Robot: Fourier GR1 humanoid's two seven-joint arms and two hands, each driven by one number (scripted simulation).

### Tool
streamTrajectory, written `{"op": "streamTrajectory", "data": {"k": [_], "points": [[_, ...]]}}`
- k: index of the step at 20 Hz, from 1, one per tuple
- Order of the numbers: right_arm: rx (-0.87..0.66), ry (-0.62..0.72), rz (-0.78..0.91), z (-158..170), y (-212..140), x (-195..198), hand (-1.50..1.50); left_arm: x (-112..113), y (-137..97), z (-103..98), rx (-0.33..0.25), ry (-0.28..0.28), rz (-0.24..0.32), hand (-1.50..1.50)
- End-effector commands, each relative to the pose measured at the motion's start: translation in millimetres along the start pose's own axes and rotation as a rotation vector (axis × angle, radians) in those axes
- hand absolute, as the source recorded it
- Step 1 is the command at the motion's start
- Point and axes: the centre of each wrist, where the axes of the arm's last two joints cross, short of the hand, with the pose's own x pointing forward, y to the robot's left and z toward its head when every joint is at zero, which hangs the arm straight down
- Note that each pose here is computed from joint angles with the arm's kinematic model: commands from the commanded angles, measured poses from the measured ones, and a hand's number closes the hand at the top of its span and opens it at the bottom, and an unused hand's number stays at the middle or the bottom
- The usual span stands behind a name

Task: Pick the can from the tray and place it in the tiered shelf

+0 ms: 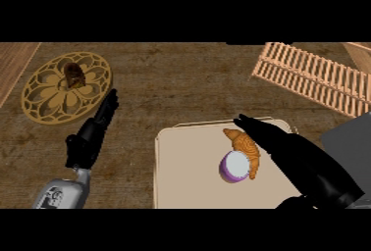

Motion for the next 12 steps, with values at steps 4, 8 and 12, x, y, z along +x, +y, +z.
{"op": "streamTrajectory", "data": {"k": [4,8,12], "points": [[0.000,0.013,0.020,-14.6,12.8,3.7,-1.50,-8.3,-8.3,-8.7,0.006,-0.002,0.006,0.00],[-0.004,0.049,0.014,-7.1,21.0,8.1,-1.50,-2.3,-2.7,-9.7,-0.002,0.001,0.018,0.00],[0.031,0.044,0.038,-13.4,44.7,-25.2,-1.50,-13.2,4.4,9.3,-0.014,-0.004,0.003,0.00]]}}
